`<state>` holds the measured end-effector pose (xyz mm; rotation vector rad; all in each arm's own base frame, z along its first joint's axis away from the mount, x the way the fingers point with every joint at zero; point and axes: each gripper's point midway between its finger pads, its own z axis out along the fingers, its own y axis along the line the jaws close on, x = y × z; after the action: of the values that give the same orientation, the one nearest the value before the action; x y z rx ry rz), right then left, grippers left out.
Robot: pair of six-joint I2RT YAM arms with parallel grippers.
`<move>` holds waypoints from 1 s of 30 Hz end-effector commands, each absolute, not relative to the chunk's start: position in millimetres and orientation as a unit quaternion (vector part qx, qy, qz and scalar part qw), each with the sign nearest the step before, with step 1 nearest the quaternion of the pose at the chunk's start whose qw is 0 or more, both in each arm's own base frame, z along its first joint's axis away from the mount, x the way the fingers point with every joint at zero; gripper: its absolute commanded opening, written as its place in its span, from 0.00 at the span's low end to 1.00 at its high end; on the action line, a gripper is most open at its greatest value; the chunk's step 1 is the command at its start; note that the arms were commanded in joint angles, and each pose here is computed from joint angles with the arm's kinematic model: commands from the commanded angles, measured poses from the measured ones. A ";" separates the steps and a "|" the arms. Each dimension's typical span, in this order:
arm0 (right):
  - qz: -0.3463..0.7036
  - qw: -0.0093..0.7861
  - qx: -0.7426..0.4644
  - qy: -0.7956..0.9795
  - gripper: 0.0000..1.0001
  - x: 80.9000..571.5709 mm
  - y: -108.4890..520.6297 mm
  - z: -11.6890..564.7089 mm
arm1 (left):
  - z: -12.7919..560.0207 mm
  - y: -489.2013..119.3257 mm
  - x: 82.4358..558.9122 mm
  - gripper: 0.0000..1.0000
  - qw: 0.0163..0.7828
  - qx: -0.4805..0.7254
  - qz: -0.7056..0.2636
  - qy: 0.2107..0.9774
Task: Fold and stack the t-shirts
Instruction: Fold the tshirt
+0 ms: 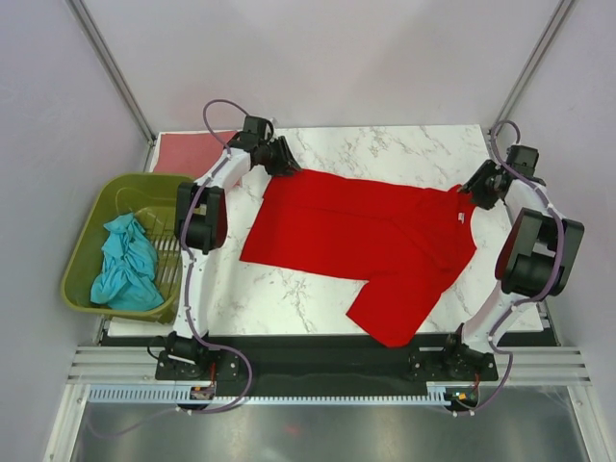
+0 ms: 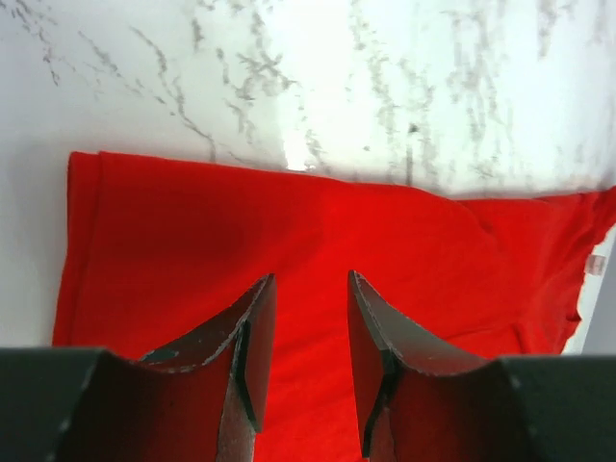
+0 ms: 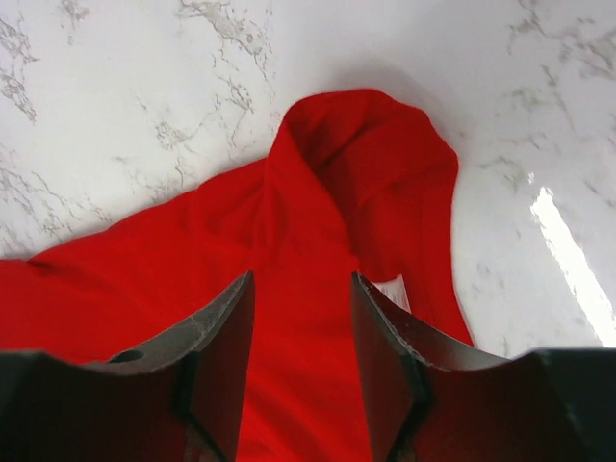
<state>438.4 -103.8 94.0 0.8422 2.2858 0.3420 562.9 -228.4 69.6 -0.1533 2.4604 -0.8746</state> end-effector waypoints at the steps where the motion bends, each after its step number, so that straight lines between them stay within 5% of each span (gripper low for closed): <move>1: 0.145 0.374 0.276 0.874 0.52 474.9 -110.7 105.6 | 64.6 -231.1 576.4 0.43 0.265 -0.059 -0.332 0.903; 8: 0.177 0.327 0.258 0.892 0.48 494.8 -105.3 47.9 | 32.1 -213.7 582.8 0.43 0.266 -0.085 -0.283 0.918; 17: 0.164 0.351 0.260 0.884 0.01 547.5 -131.9 29.6 | 25.7 -168.4 600.2 0.44 0.315 -0.129 -0.175 0.924; 30: 0.206 0.379 0.311 0.847 0.00 556.0 -120.9 40.2 | 10.4 -156.9 596.2 0.43 0.299 -0.156 -0.166 0.927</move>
<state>550.2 -118.1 23.4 0.7784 2.2344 0.5219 603.2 -192.1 32.9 -0.3237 2.4035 -0.5861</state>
